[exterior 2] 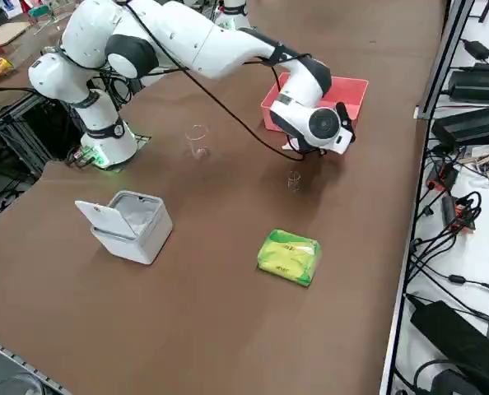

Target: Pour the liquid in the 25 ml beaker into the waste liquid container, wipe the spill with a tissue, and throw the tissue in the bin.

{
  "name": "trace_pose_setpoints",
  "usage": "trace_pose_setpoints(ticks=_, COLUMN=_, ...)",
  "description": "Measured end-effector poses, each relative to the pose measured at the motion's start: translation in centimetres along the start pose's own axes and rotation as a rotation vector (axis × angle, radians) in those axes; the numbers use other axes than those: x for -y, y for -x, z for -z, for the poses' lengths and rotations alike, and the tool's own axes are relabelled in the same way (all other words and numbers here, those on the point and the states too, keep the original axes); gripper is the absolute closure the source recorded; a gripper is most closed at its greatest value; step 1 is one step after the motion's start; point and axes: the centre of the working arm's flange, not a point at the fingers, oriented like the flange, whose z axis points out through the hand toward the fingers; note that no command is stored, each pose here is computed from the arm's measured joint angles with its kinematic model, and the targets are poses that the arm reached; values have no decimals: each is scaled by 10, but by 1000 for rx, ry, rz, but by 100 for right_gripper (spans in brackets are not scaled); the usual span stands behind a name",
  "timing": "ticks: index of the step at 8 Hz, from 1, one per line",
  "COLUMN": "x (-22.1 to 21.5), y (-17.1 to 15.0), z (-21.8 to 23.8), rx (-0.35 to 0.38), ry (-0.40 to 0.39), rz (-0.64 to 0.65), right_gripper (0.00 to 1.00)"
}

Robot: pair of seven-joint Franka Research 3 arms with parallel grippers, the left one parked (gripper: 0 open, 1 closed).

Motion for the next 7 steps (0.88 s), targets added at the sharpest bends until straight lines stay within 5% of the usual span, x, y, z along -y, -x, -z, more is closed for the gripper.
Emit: trace_pose_setpoints(ticks=7, x=0, y=-1, z=1, rx=-4, ry=4, rz=12, right_gripper=98)
